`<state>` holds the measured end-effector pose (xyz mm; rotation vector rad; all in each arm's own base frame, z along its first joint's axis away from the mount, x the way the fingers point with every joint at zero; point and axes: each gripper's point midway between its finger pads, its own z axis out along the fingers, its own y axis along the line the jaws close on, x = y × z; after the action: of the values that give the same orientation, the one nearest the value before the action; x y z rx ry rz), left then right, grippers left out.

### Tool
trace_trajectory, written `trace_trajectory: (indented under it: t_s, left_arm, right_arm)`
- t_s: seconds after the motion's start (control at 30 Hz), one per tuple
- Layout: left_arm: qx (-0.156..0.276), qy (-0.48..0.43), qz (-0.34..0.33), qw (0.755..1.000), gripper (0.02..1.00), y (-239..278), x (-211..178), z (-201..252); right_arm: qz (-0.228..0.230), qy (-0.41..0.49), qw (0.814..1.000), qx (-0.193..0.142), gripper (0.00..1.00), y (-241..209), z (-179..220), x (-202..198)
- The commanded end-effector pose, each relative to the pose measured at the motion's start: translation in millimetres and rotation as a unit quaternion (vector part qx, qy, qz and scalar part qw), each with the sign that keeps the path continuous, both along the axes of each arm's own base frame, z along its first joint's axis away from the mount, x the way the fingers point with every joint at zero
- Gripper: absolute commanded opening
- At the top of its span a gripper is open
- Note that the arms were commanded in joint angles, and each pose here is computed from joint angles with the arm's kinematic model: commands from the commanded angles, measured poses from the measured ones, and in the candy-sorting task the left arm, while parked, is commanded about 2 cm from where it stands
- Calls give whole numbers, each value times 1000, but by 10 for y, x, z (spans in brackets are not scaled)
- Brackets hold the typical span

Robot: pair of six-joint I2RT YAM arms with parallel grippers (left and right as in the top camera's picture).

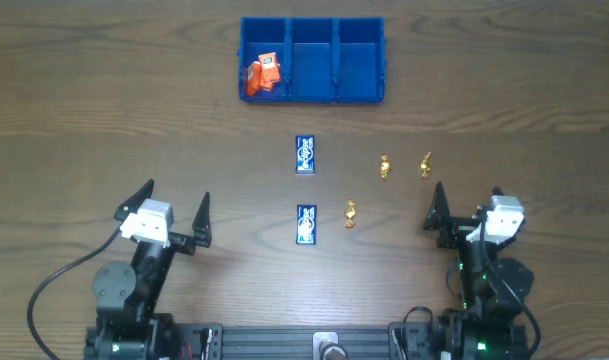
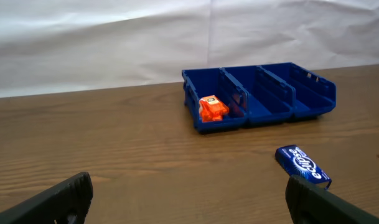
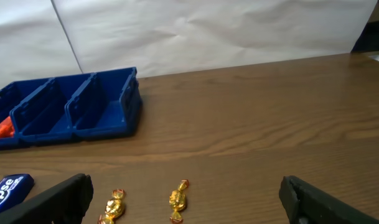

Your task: Sort Candies Into Trays

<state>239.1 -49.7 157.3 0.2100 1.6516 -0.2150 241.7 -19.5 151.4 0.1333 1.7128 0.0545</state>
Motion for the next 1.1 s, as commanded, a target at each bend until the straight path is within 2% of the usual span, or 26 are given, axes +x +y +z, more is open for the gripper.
trace_trajectory:
  t_s: [0.03, 0.73, 0.8, 1.0, 1.1]
  left_arm:
    - [-5, 23, -5, 1000, 996, -15, -12, -151]
    - [-5, 23, -5, 1000, 996, -14, -12, -152]
    - [-5, 23, -5, 1000, 998, -14, -12, -152]
    - [-5, 23, -5, 1000, 998, -14, -12, -152]
    - [-5, 23, -5, 1000, 998, -15, -12, -152]
  right_arm:
    - [1, 2, 1000, -1, 998, 7, -17, 0]
    - [0, 2, 1000, -2, 998, 6, -16, 0]
    - [-18, -16, 1000, -4, 998, -58, 71, 8]
    - [-24, -32, 995, 91, 998, -42, 162, 11]
    - [3, -21, 995, 100, 998, 29, 294, 32]
